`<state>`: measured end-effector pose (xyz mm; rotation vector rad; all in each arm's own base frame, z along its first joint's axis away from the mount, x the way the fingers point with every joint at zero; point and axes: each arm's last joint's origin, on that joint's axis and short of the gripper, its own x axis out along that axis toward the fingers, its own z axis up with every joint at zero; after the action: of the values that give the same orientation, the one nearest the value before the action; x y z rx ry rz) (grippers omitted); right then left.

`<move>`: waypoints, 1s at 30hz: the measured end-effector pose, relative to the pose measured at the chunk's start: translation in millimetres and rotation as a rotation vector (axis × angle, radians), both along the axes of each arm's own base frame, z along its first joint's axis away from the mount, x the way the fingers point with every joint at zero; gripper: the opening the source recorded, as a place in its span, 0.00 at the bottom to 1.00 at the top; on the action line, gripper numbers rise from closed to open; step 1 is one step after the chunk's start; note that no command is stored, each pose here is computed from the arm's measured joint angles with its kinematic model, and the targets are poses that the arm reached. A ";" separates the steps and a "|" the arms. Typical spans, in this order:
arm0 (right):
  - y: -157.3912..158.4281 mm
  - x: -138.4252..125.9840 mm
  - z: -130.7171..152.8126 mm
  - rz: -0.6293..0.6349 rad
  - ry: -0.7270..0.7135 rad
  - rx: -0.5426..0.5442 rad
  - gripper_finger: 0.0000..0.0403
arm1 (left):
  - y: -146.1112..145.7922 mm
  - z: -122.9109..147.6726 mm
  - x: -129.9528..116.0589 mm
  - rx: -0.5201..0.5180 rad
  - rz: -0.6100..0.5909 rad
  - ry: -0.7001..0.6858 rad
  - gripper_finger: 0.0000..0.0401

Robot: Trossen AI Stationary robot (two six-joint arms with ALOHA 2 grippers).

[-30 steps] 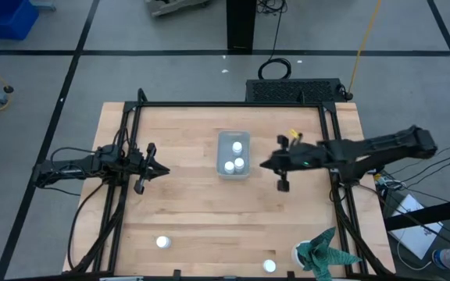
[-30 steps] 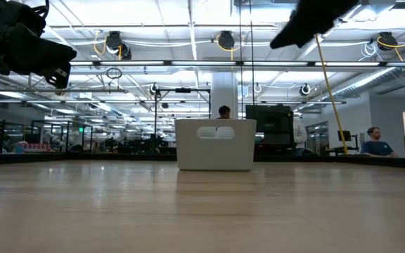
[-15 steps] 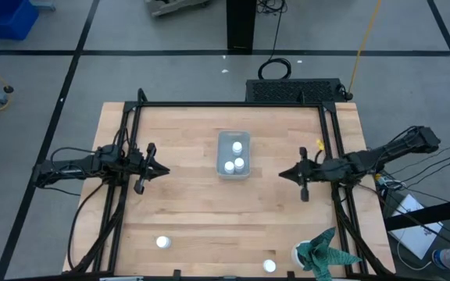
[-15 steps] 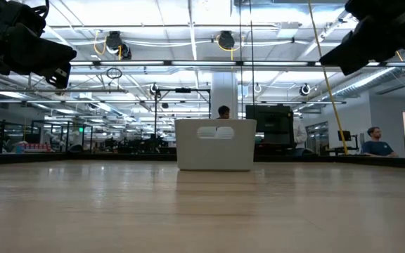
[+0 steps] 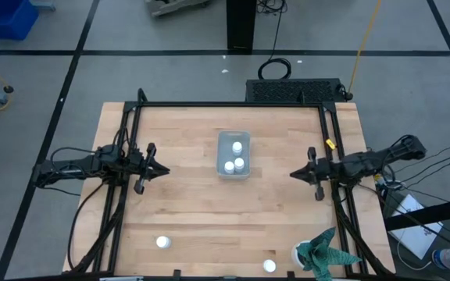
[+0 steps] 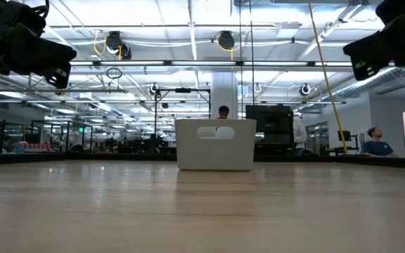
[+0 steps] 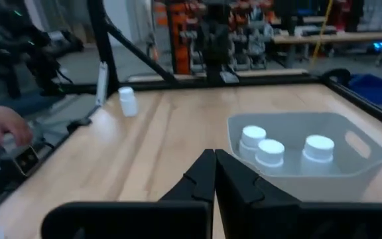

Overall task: Pick and place pill bottles into a basket
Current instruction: Put the white pill bottle into the gray bin

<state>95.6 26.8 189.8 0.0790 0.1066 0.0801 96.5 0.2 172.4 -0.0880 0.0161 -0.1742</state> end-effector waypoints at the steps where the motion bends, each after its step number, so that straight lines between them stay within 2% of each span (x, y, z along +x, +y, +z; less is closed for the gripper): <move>1: -0.1 -2.1 0.4 0.022 -0.016 0.001 0.00 | 0.0 0.0 0.0 0.000 0.000 0.000 0.10; 7: -3.5 -11.9 3.1 0.034 -0.071 -0.014 0.00 | 0.0 0.0 0.0 0.000 0.000 0.000 0.10; 16: -3.7 -12.4 -0.7 0.029 -0.024 -0.019 0.00 | 0.0 -0.5 0.0 0.000 -0.002 0.005 0.10; 30: -3.6 -12.2 -0.9 0.032 -0.026 -0.029 0.01 | 0.0 -0.1 0.0 0.000 -0.001 0.001 0.10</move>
<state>83.4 23.2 188.8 0.0475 0.0831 0.1111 96.6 0.2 172.3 -0.0882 0.0173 -0.1747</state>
